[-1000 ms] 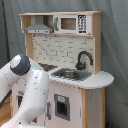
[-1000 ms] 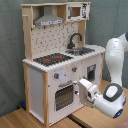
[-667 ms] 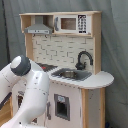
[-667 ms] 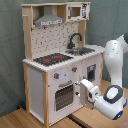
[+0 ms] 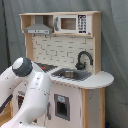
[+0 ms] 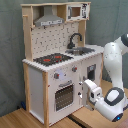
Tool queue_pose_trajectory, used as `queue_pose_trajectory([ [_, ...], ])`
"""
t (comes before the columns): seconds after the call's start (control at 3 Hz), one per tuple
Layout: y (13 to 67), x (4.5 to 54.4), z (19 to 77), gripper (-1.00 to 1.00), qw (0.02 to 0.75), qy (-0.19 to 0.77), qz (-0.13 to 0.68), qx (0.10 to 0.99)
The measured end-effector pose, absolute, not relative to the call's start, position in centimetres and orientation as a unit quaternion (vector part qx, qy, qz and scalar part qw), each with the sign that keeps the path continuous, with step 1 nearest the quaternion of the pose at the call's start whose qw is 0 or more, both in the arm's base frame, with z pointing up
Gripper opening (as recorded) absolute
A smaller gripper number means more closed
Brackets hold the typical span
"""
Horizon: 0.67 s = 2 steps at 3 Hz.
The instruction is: Play with the kitchen
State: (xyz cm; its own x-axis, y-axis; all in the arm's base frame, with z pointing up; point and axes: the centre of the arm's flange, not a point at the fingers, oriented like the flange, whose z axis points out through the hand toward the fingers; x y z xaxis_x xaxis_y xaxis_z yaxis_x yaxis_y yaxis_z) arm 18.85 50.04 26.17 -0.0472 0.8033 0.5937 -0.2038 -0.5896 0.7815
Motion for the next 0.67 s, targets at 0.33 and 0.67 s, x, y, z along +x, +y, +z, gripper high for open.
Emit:
queue_pose_trajectory([
  [0.33,48.5,19.8,25.3,1.00,0.367,0.228,0.676,0.597],
  [0.67,47.1,21.8,24.9,1.00,0.363,0.194,0.671,0.617],
])
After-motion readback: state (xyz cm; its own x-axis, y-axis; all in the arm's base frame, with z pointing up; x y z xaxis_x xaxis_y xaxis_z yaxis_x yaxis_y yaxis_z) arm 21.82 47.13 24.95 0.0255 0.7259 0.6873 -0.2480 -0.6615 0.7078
